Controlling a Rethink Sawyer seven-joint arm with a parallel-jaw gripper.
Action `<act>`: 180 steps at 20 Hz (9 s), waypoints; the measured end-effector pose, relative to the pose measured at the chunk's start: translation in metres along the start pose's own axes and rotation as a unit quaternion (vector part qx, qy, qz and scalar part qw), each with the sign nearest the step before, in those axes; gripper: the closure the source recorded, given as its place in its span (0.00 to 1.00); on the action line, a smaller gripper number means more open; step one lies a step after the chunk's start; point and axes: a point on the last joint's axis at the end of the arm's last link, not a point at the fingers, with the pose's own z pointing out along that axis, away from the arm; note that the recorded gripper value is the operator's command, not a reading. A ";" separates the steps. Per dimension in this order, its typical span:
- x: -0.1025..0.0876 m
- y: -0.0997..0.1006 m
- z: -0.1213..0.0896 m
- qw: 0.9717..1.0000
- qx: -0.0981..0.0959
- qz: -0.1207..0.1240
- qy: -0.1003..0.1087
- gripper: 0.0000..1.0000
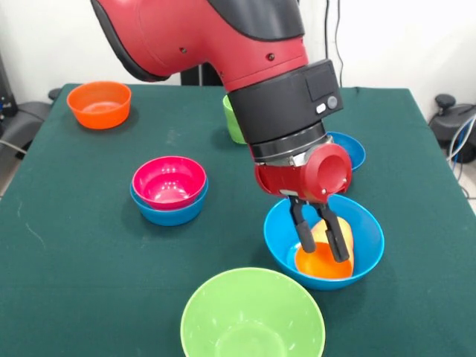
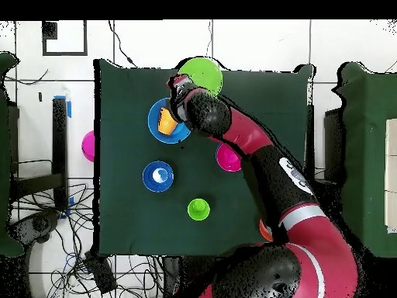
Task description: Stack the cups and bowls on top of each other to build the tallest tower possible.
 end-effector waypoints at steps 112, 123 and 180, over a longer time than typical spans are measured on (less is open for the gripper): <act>0.038 -0.024 0.022 0.930 0.109 0.340 -0.084 0.00; 0.079 0.015 0.005 0.941 0.121 0.313 -0.043 0.00; 0.071 -0.046 0.086 0.913 0.120 0.389 0.035 0.00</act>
